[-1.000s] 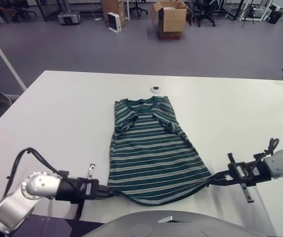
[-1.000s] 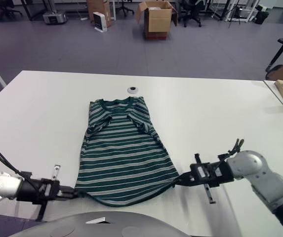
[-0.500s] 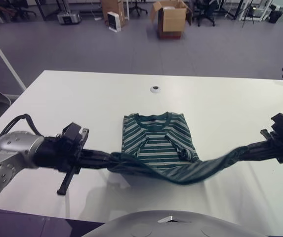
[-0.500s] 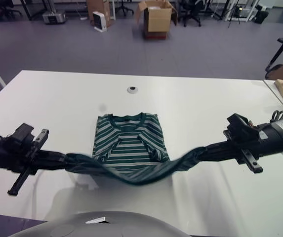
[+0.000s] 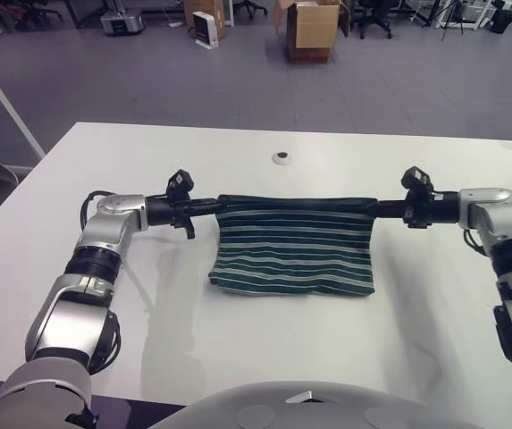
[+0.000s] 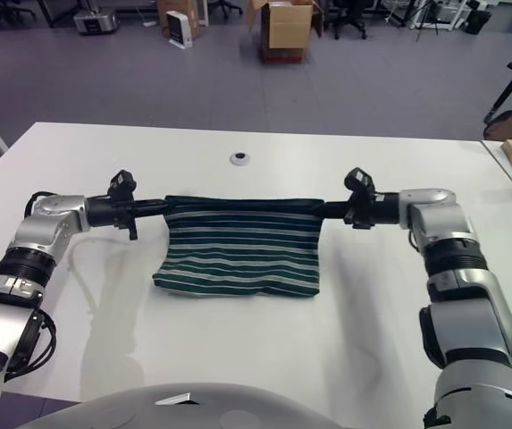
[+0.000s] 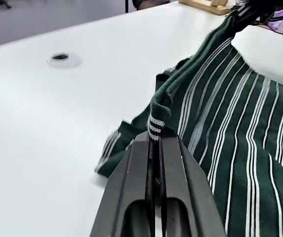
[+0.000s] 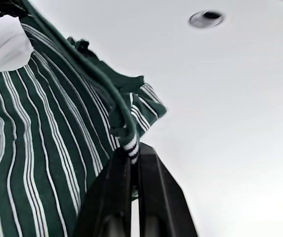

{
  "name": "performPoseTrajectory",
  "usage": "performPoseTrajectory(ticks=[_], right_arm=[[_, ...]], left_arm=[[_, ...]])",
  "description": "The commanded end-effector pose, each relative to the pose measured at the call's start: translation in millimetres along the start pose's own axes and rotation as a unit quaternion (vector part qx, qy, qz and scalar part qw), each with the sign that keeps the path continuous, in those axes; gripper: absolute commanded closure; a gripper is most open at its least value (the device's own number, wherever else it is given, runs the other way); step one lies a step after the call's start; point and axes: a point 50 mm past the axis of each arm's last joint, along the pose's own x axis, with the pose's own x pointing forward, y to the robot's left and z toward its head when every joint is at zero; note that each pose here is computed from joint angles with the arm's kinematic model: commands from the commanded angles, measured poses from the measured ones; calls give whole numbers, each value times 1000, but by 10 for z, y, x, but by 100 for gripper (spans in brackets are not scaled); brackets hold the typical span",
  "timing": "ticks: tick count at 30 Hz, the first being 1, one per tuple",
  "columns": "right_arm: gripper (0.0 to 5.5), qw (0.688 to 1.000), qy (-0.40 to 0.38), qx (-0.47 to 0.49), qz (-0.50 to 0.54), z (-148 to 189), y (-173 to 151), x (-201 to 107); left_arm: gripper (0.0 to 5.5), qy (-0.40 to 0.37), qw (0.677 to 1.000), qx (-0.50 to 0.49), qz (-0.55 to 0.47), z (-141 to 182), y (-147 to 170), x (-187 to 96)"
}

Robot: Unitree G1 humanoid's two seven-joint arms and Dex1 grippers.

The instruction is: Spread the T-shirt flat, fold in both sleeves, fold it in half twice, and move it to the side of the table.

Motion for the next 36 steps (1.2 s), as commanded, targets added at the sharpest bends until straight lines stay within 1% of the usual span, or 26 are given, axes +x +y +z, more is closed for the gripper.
performPoseTrajectory(ticks=[1, 3, 5, 8, 11, 12, 13, 14, 16, 18, 20, 21, 23, 24, 26, 28, 30, 31, 32, 34, 36], right_arm=[[550, 1000, -5, -15, -18, 146, -78, 24], [550, 1000, -6, -12, -26, 158, -108, 28], [550, 999, -4, -12, -35, 181, -130, 86], [550, 999, 0, -6, -45, 168, -138, 212], [550, 998, -6, 3, -61, 167, -138, 347], [518, 998, -4, 7, -69, 153, -143, 382], [504, 996, -6, 8, -91, 144, -161, 410], [485, 994, -10, 7, -113, 142, -181, 427], [450, 984, -48, -9, -170, 241, -234, 429], [407, 976, -82, -58, -191, 355, -208, 448], [374, 972, -112, -118, -167, 446, -47, 543], [363, 972, -133, -146, -124, 484, 166, 648], [363, 971, -150, -184, -39, 454, 650, 851], [363, 967, -137, -214, -12, 384, 830, 935], [363, 961, -91, -261, 9, 178, 1049, 1057], [363, 947, -19, -318, 38, -92, 1247, 1160], [363, 928, 47, -360, 80, -319, 1396, 1120], [363, 920, 76, -375, 90, -394, 1412, 1069], [363, 911, 110, -389, 80, -458, 1352, 995], [363, 889, 176, -420, 45, -537, 1128, 782], [363, 873, 219, -436, 16, -554, 912, 531]], left_arm=[[548, -40, 999, -7, 3, 182, 63, -112], [548, -44, 999, -13, 0, 202, 67, -125], [548, -18, 1000, -9, 9, 129, 78, -105], [548, 25, 999, -1, 22, -28, 87, 7], [548, 59, 996, -1, 60, -148, 145, 73], [550, 69, 995, -4, 70, -181, 160, 88], [550, 75, 994, -7, 85, -207, 175, 115], [522, 78, 993, -8, 93, -220, 185, 139], [491, 77, 990, -11, 120, -223, 220, 156], [454, 46, 985, -24, 165, -200, 284, 87], [422, 12, 976, -31, 215, -188, 346, -46], [398, -2, 970, -29, 241, -199, 366, -138], [362, -34, 963, -24, 265, -206, 349, -266], [341, -44, 962, -14, 269, -205, 321, -296], [302, -65, 962, 0, 264, -167, 247, -278], [302, -83, 959, 17, 270, -138, 134, -269], [302, -95, 954, 27, 283, -106, 28, -296], [302, -98, 952, 31, 290, -87, -11, -313], [302, -104, 948, 36, 299, -54, -45, -341], [302, -112, 937, 60, 326, 45, -96, -399], [302, -126, 928, 84, 341, 163, -165, -422]])
